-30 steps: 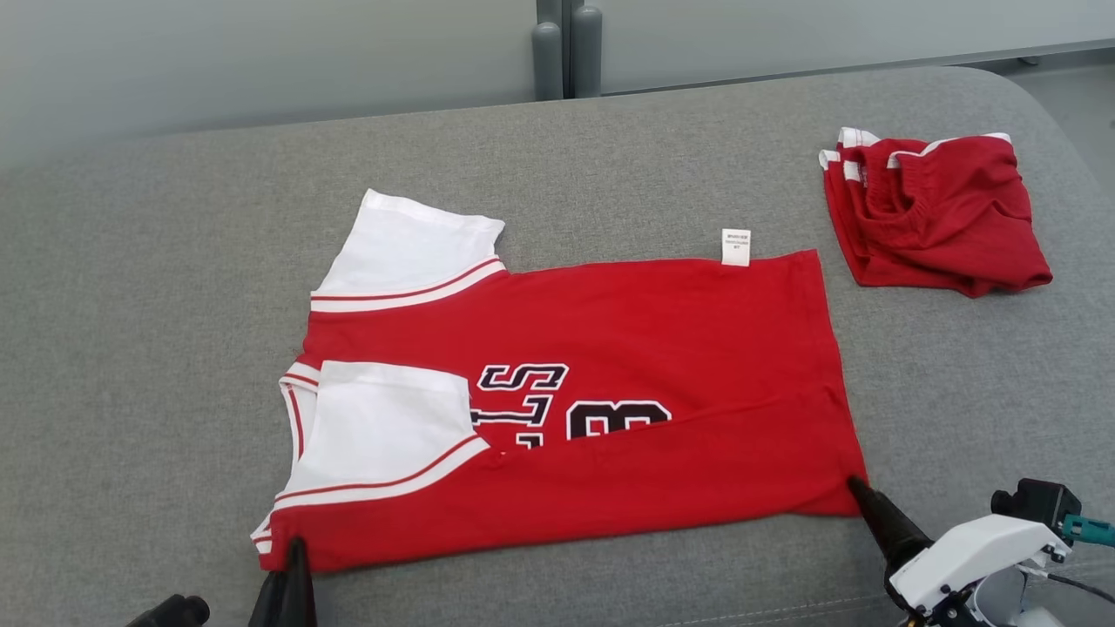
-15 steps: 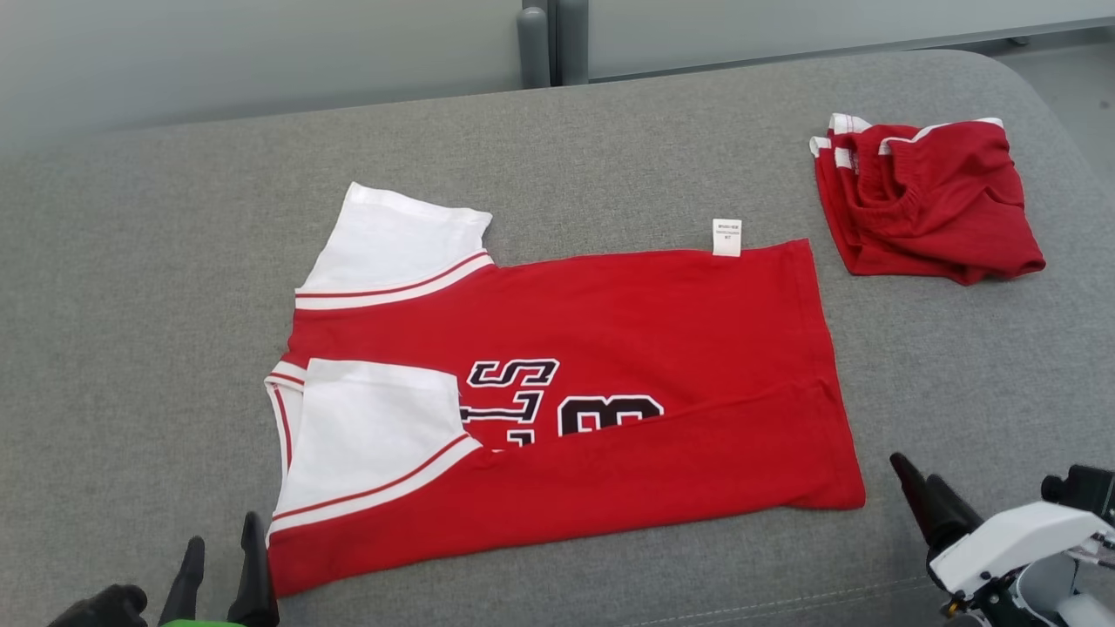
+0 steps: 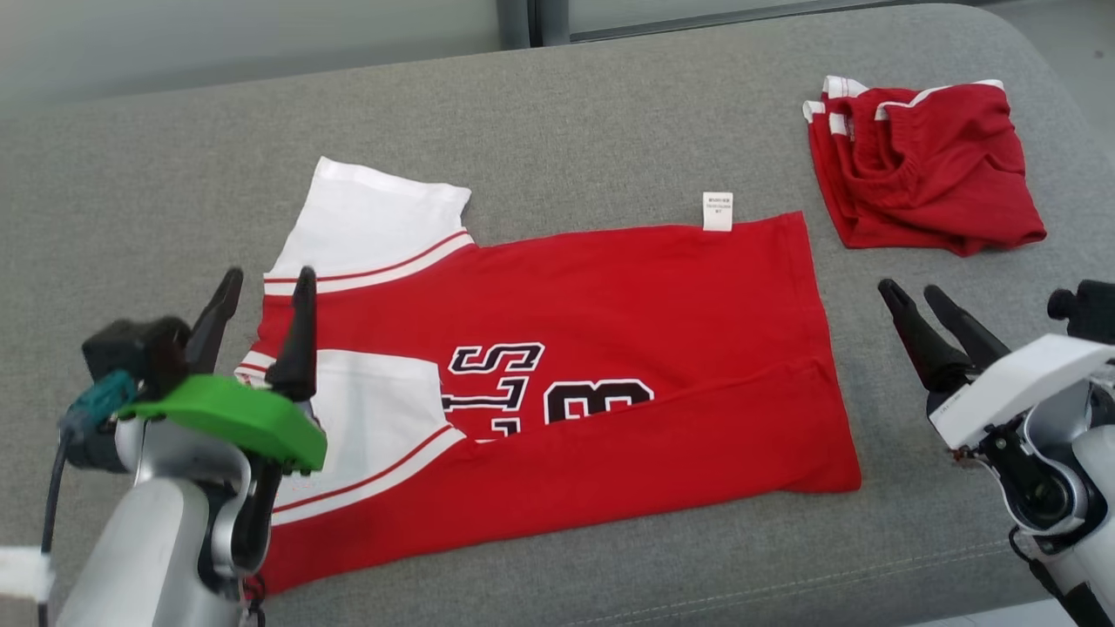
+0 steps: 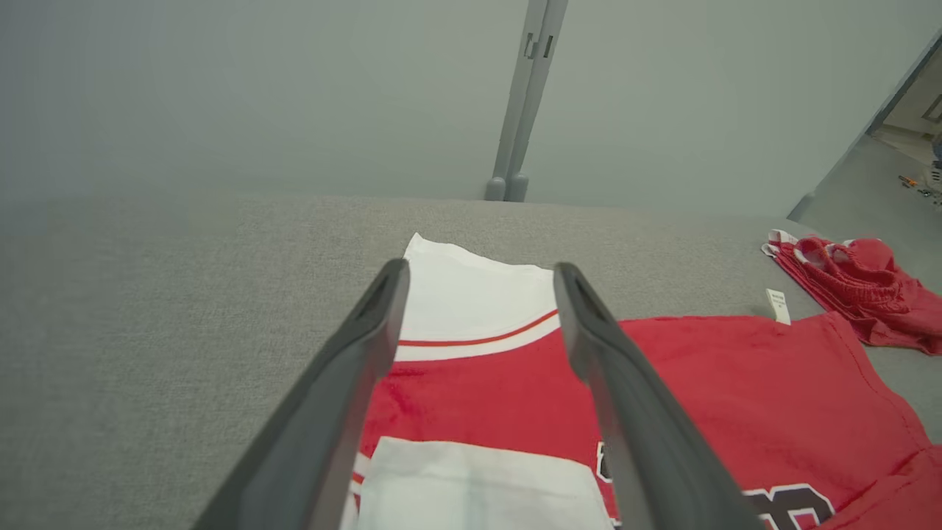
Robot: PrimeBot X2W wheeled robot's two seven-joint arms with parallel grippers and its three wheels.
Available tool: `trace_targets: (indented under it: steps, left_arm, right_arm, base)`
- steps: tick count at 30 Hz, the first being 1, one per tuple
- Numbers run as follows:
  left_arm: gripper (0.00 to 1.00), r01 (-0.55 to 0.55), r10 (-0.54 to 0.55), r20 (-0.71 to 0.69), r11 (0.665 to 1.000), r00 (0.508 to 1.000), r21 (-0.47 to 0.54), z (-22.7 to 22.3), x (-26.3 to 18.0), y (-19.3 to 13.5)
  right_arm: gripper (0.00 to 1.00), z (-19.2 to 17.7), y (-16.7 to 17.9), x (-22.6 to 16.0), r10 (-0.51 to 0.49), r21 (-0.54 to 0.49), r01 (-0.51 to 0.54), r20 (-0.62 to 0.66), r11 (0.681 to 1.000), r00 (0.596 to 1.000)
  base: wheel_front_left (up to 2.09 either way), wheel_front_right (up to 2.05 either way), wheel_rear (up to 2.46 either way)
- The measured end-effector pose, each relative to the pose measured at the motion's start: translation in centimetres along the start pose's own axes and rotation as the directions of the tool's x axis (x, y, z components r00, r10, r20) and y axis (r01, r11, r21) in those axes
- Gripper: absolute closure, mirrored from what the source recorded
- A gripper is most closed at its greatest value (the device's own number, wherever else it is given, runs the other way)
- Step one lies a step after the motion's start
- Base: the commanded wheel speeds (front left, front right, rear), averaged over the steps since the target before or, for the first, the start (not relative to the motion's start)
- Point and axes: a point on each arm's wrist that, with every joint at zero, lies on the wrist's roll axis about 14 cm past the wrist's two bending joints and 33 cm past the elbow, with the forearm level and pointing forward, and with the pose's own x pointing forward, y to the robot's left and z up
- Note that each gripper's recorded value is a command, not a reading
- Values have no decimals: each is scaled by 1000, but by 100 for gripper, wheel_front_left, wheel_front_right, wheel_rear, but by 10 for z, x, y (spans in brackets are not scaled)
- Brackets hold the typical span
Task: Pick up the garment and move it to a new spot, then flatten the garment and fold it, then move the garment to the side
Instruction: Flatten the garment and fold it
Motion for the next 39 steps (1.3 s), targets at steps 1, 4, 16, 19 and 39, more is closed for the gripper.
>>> trace_targets:
  steps: [1,4,16,19,39]
  left_arm:
    - [0,20,-20,-15,1000,1000,11,0,8,-5]
    - [0,57,-55,-47,998,997,35,2,33,-14]
    - [0,17,10,-256,994,967,104,-38,106,17]
    - [0,22,10,-285,994,959,110,-49,122,17]
    - [0,2,69,-409,985,910,170,-101,163,44]
  right_arm:
    - [0,2,4,4,13,-13,-14,-6,1000,1000]
    - [0,2,15,15,52,-36,-53,-35,998,998]
    - [0,15,25,57,105,-85,-111,-65,990,992]
    - [0,11,16,61,84,-84,-91,-80,992,993]
    - [0,-18,-9,72,30,-58,-39,-156,998,987]
  base:
    - [0,0,0]
    - [0,0,0]
    - [0,0,0]
    - [0,0,0]
    - [0,0,0]
